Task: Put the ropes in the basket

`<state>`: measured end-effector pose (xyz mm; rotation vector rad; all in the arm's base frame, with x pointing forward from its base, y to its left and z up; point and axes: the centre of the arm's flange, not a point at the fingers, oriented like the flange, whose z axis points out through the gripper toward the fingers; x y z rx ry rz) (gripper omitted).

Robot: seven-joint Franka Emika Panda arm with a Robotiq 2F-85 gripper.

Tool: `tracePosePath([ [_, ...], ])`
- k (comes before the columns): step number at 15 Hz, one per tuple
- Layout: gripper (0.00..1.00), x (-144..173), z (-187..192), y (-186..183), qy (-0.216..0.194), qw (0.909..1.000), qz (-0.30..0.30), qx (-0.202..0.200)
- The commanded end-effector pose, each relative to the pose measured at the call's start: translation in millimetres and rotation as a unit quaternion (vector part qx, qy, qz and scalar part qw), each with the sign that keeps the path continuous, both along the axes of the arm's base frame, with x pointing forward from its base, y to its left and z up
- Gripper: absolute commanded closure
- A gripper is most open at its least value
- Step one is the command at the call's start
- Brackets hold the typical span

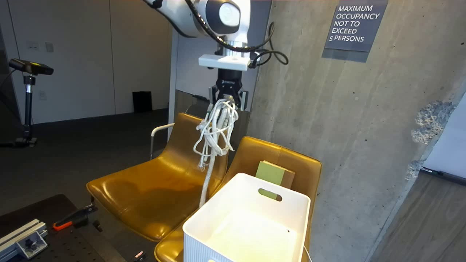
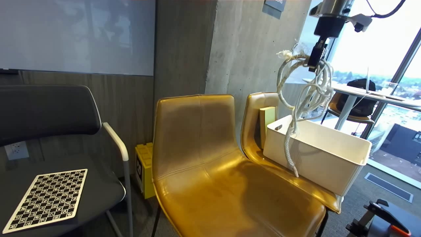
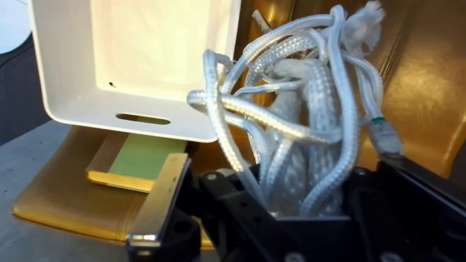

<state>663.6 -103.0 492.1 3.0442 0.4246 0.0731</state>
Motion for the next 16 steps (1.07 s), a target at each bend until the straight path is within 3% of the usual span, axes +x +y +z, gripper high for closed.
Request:
tracePosePath([
  [1, 1.0, 9, 73, -69, -0.031, 0.9982, -0.046, 0.021],
  [5, 1.0, 7, 140, -147, -0.052, 0.9938, -0.097, 0.015],
  [8, 1.0, 4, 169, -194, -0.057, 0.9907, -0.123, 0.013],
  [16, 1.0, 1, 189, -259, -0.049, 0.9883, -0.143, 0.021],
])
